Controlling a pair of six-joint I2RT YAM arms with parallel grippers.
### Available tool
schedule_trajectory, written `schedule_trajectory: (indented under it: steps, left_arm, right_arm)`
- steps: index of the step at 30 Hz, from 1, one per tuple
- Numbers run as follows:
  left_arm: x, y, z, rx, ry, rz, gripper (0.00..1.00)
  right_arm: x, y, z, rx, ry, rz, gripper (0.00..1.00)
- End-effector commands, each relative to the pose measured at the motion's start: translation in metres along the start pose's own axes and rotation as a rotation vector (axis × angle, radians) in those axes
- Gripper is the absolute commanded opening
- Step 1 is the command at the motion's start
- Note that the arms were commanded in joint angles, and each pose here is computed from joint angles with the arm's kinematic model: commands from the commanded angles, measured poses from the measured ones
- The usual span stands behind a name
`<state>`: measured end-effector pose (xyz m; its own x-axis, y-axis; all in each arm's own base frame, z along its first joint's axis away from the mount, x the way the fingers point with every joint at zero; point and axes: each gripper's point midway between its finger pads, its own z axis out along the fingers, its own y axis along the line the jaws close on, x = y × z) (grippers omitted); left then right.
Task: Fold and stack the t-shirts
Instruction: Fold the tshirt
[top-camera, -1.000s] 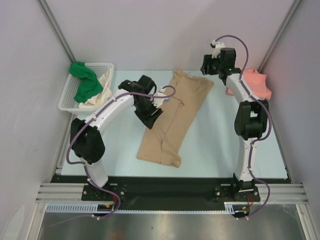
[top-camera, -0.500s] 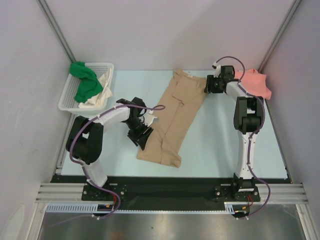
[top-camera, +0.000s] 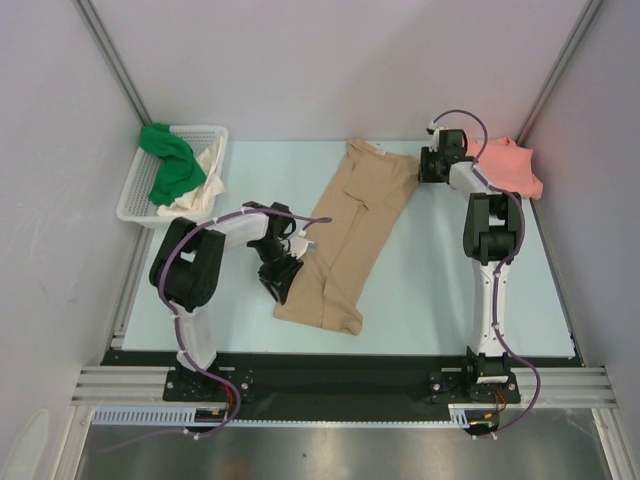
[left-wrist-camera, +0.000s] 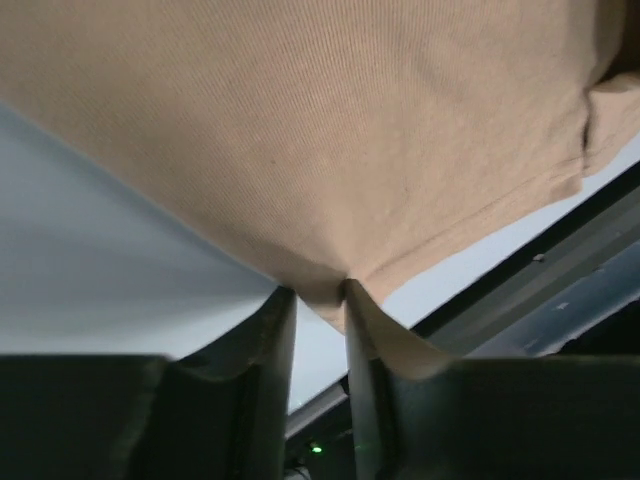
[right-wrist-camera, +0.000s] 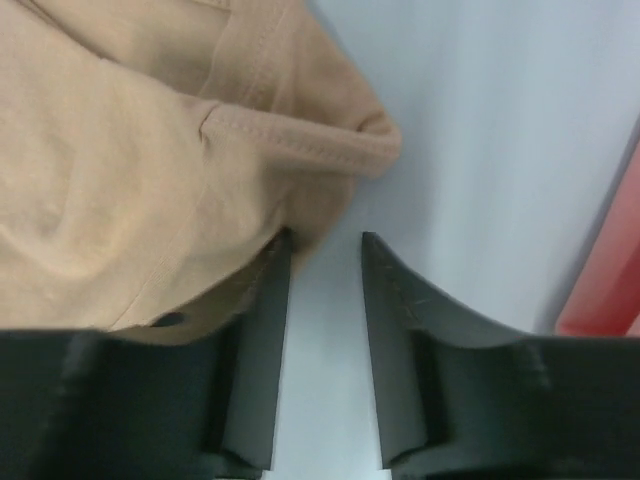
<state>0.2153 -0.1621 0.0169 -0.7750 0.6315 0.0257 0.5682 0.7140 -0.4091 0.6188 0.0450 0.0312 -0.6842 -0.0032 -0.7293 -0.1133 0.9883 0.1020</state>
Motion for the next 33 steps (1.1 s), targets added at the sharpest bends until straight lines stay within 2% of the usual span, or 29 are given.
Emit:
schedule_trajectory:
  steps: [1,2,3,5,6,13,14,16,17,19,20,33]
  left_arm:
    - [-0.002,0.005,0.007,-0.004,0.007,-0.005,0.27]
    - [-0.001,0.006,0.007,-0.004,0.008,-0.01,0.2]
    - [0.002,0.005,0.008,-0.003,0.014,-0.009,0.04]
    - [0.005,0.004,0.008,-0.002,0.016,-0.008,0.0]
    - [0.008,0.003,0.009,0.002,0.024,-0.013,0.0]
    - [0.017,-0.009,0.002,0.015,0.027,0.014,0.0]
    - [0.018,-0.011,0.001,0.017,0.025,0.022,0.0]
    - [0.019,-0.018,0.0,0.015,0.022,0.047,0.0]
    - [0.02,-0.02,0.0,0.011,0.025,0.056,0.0]
    - [0.023,-0.026,0.003,0.003,0.034,0.086,0.0]
    - [0.024,-0.028,0.003,0.002,0.038,0.096,0.0]
    - [0.028,-0.052,0.011,-0.013,0.086,0.2,0.0]
  right_arm:
    - [-0.012,0.007,0.012,-0.009,-0.036,-0.003,0.32]
    - [-0.014,0.006,0.015,-0.006,-0.042,-0.003,0.2]
    - [-0.024,0.008,0.016,-0.009,-0.067,-0.01,0.15]
    - [-0.023,0.007,0.026,-0.002,-0.072,-0.014,0.03]
    - [-0.027,0.01,0.028,-0.003,-0.085,-0.018,0.0]
    - [-0.052,0.027,0.04,-0.025,-0.159,-0.031,0.0]
    - [-0.067,0.031,0.038,-0.034,-0.19,-0.032,0.0]
    - [-0.063,0.033,0.048,-0.039,-0.182,-0.034,0.0]
    - [-0.079,0.038,0.045,-0.047,-0.221,-0.02,0.0]
    - [-0.075,0.04,0.055,-0.051,-0.219,-0.011,0.0]
    - [-0.091,0.043,0.051,-0.056,-0.256,-0.008,0.0]
    - [-0.124,0.066,0.062,-0.115,-0.43,0.049,0.0]
